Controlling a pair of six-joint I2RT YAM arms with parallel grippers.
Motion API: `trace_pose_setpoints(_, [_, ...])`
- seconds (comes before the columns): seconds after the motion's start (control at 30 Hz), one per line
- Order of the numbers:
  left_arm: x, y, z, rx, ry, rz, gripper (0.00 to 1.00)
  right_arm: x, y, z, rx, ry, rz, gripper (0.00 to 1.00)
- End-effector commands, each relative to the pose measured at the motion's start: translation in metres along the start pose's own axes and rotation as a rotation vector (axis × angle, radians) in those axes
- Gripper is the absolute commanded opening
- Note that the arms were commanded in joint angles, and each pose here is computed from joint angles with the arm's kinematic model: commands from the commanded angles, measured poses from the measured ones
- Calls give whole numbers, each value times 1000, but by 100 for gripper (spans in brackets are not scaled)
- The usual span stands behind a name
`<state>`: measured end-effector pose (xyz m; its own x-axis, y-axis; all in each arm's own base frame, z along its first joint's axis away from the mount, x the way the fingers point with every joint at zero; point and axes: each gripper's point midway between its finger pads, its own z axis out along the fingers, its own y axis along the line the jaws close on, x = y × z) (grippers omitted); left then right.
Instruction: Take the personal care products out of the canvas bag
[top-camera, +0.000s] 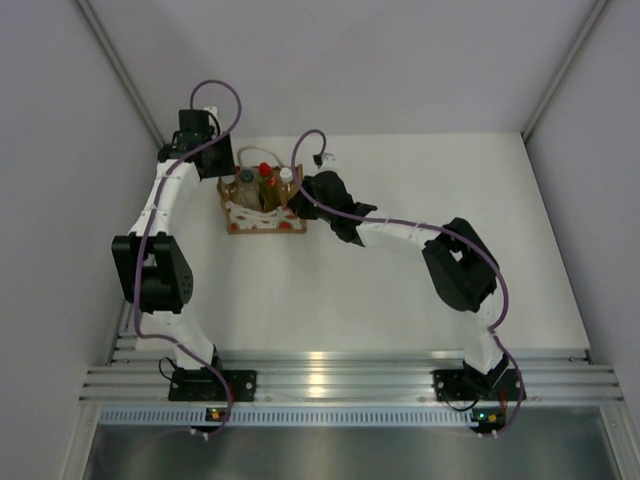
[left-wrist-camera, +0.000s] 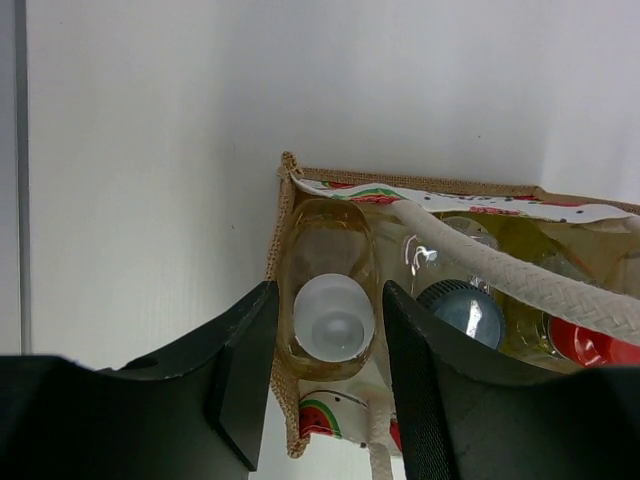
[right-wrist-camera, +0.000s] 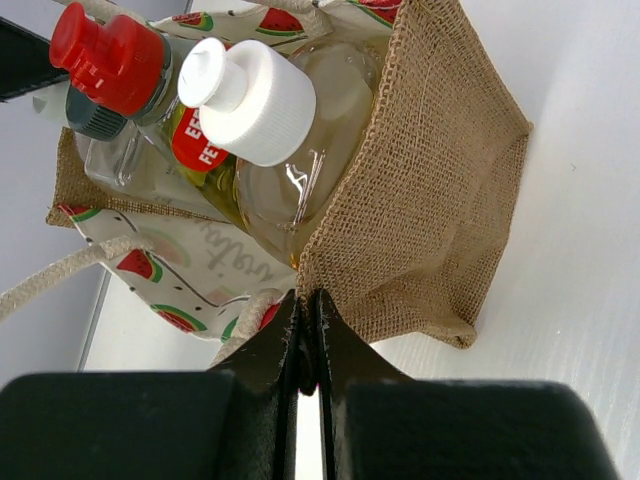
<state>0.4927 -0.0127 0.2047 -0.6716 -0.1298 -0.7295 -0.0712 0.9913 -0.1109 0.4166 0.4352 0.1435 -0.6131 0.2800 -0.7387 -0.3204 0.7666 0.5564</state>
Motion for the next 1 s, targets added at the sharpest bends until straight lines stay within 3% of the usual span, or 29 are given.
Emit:
trace_pose_setpoints(0.0, [8, 2, 6, -37, 23, 32, 51, 70, -69, -9, 188, 225, -58, 0])
trace_pose_setpoints(0.47, [19, 4, 7, -112, 66, 56, 39, 70, -66, -8, 182, 226, -56, 0])
trace_pose_setpoints(0.57, [22, 4, 7, -112, 70, 44, 29, 70, -65, -8, 178, 228, -52, 0])
trace_pose_setpoints(0.6, [22, 3, 7, -106, 69, 39, 17, 71, -65, -7, 178, 228, -52, 0])
trace_pose_setpoints(0.7, [21, -4, 7, -76, 70, 18, 0, 69, -64, -7, 175, 226, -52, 0])
trace_pose_setpoints(0.97, [-6, -12, -16, -43, -10, 4, 0, 67, -63, -6, 172, 221, -46, 0])
